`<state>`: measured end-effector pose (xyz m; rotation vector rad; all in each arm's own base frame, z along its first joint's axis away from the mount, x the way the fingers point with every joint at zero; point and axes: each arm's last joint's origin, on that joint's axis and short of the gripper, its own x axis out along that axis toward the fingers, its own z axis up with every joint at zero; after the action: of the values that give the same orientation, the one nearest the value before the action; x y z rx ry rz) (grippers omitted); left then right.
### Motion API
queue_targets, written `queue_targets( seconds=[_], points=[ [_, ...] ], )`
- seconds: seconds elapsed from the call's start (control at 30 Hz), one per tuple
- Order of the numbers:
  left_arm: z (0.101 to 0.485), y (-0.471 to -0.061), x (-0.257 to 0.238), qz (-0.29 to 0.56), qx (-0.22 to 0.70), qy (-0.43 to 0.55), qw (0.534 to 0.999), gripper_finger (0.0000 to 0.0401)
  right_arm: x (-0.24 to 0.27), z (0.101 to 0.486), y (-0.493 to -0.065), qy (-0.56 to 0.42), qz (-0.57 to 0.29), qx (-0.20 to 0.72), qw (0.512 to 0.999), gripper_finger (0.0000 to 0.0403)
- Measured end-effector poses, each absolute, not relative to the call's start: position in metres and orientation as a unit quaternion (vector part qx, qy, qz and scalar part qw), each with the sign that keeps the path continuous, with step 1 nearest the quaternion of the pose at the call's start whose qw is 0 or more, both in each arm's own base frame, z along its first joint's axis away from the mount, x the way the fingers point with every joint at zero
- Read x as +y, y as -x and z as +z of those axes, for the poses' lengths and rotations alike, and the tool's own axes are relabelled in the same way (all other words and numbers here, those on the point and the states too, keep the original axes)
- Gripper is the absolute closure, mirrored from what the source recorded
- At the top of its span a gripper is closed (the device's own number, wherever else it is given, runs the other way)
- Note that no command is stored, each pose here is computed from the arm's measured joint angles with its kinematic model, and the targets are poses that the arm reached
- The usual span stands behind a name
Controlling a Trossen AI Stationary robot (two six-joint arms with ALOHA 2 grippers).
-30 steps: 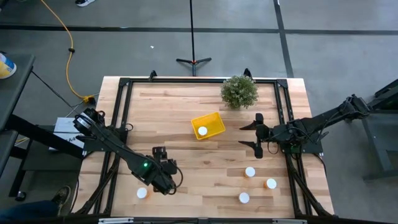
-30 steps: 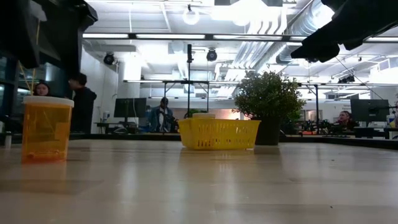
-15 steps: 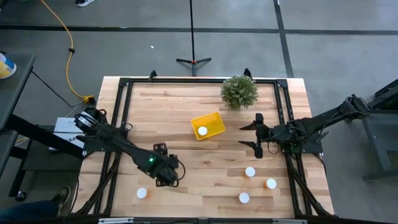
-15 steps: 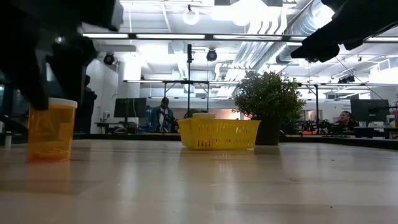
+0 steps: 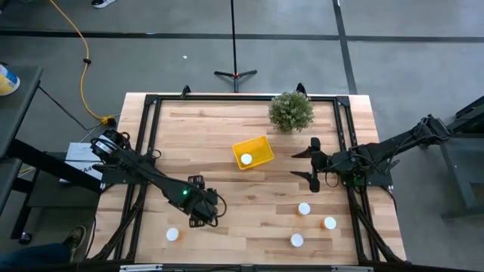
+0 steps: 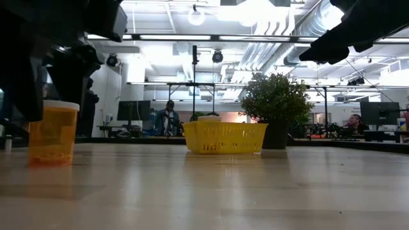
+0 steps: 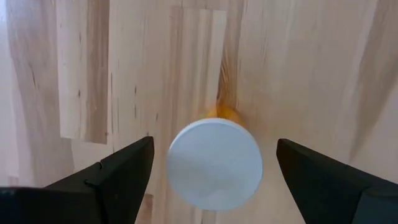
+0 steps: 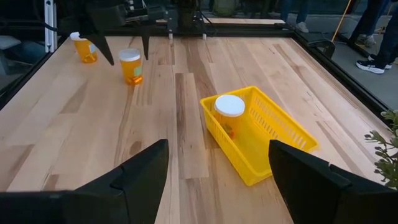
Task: Pick and place pill bottles into a basket
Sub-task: Put the orange pill bottle into the yellow bin
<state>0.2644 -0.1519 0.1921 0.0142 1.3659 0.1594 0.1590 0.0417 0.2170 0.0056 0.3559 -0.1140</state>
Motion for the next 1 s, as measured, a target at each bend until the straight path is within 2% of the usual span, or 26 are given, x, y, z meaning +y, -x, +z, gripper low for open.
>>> queue_targets(
  seconds=[0.33,1.0],
  points=[
    [0.1918,-0.2634,-0.1524,0.040,0.643,-0.024,0.765,0.0027,0.0417,0.2168,-0.1589,-0.004,-0.057,0.178,0.982,0.0135],
    [0.1919,-0.2649,-0.1512,0.043,0.640,-0.024,0.767,0.0027,0.0417,0.2167,-0.1589,-0.004,-0.057,0.179,0.982,0.0135]
  ],
)
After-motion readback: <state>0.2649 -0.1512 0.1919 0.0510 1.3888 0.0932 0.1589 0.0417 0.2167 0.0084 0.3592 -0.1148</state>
